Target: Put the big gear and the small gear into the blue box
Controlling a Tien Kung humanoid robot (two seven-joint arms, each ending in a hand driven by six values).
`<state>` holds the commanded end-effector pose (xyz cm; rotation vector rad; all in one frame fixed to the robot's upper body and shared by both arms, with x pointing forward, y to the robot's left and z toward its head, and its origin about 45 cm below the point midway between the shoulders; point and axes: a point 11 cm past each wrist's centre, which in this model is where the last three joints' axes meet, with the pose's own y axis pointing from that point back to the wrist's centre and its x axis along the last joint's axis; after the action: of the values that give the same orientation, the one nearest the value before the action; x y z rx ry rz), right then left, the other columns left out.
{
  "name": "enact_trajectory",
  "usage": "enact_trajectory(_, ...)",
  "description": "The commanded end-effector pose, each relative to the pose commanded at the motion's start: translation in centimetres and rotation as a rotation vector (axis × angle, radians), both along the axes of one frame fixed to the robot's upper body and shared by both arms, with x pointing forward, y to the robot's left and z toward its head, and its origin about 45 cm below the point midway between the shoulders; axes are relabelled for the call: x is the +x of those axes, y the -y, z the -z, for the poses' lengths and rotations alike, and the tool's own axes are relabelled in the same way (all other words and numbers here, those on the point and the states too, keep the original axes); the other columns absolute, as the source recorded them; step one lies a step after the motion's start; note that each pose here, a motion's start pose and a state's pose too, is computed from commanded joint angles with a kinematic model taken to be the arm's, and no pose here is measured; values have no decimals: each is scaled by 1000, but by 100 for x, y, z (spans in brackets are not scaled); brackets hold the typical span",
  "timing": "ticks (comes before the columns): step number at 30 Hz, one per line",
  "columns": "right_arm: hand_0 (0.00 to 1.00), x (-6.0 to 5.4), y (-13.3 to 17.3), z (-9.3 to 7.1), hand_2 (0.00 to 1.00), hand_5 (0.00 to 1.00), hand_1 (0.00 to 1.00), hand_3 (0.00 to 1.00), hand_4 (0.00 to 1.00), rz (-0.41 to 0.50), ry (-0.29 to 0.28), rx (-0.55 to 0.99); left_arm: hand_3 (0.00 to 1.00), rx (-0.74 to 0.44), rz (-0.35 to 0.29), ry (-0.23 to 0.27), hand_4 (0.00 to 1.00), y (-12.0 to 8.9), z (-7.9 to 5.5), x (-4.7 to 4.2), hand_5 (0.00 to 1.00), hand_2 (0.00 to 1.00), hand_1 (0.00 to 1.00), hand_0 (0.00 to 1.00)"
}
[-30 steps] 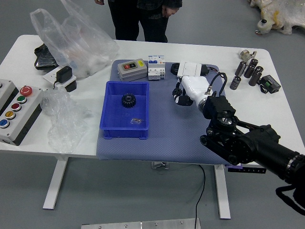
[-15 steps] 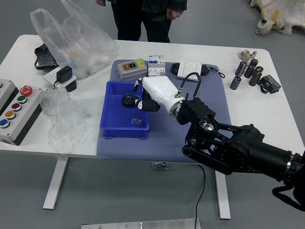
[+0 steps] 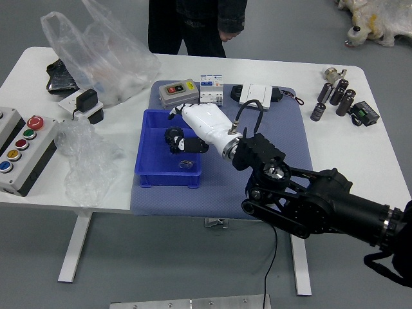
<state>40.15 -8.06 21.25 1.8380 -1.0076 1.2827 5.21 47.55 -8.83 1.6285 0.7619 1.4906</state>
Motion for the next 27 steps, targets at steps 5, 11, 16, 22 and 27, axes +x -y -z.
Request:
enact_trajectory(5,380,35,344,-50,730,357,647,699,567,90,0,172,660,-2,-1,0,699,12,7,-8,358,496,477,617)
enact_trajectory(11,460,-9,855,-197,701,366,644,691,603,201,-14,524,660,-3,-6,1,701,22,13,-27,360,495,476,617)
enact_trajectory(16,674,-83,1330,-290,722,382,677,694,608,273,-14,767,658,-7,2,13,701,28,14,-3,356,495,476,618)
enact_trajectory(22,724,-248,2093,-200,725,418,694,687,645,422,15,1002,656,-14,14,25,702,43,19,18,353,495,476,618)
enact_trajectory(27,724,-448,2661,58,725,418,694,687,645,580,28,1181,656,-14,24,33,702,40,15,40,353,495,476,618)
